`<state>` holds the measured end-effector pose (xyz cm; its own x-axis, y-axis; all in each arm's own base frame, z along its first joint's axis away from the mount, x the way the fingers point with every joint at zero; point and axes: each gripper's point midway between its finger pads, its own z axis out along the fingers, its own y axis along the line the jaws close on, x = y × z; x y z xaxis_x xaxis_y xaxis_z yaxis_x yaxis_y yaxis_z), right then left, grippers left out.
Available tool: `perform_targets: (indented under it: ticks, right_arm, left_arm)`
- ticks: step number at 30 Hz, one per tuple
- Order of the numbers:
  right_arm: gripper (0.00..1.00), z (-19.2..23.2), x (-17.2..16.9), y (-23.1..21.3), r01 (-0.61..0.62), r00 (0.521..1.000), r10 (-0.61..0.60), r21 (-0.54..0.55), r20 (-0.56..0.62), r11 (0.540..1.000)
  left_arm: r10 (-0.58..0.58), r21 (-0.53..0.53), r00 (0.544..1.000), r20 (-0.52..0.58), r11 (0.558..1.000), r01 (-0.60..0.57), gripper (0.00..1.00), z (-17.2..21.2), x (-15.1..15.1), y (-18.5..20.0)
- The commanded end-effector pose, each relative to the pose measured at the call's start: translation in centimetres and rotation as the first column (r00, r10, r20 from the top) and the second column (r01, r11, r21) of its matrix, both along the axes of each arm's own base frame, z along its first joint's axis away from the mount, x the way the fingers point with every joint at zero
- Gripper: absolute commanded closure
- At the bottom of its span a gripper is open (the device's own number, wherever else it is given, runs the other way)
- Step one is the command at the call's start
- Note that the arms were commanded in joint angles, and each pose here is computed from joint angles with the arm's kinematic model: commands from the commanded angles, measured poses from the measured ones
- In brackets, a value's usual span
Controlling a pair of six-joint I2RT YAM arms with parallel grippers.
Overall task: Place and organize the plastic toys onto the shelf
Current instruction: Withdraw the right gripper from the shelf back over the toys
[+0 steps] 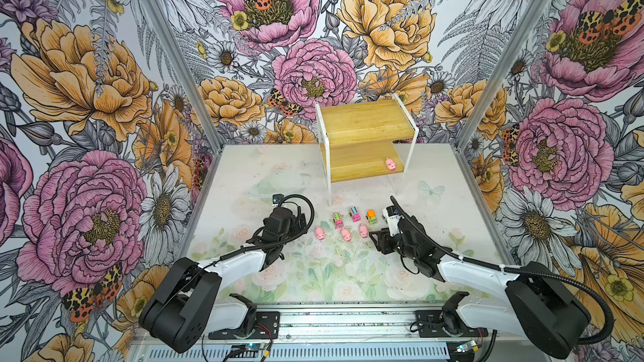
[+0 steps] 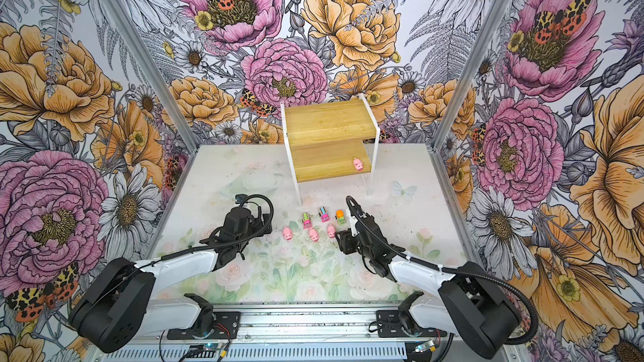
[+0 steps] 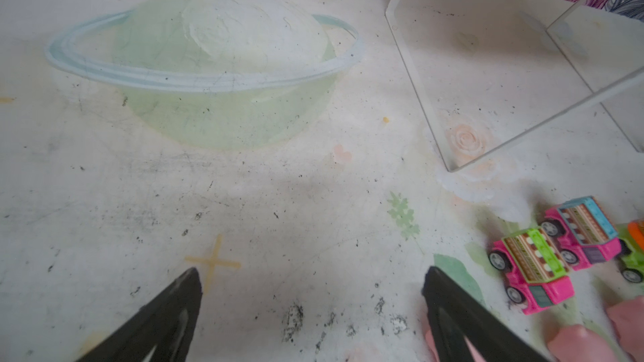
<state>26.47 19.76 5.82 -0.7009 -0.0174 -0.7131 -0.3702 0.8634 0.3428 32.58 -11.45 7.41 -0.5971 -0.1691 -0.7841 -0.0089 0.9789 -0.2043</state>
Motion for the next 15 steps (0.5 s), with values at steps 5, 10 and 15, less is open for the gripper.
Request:
perform_targets:
  ticks: [5, 10, 15]
  right_arm:
    - [0.46, -0.1, 1.3, 2.0, 0.017, 0.999, -0.018, 0.011, 0.047, 1.000]
    - [0.47, -0.7, 1.7, 2.5, 0.018, 0.999, -0.018, -0.011, 0.034, 1.000]
    - [0.48, -1.1, 2.3, 2.9, 0.028, 0.999, -0.028, -0.025, 0.025, 0.999]
  left_arm:
    - [-0.036, 0.004, 0.999, -0.012, 0.999, 0.036, 0.01, -0.6, 0.0, -1.0]
    - [-0.063, 0.001, 0.998, -0.010, 0.998, 0.063, 0.01, -0.7, -0.4, -1.5]
    - [-0.126, -0.022, 0.992, -0.009, 0.992, 0.126, 0.01, -0.6, -0.8, -2.6]
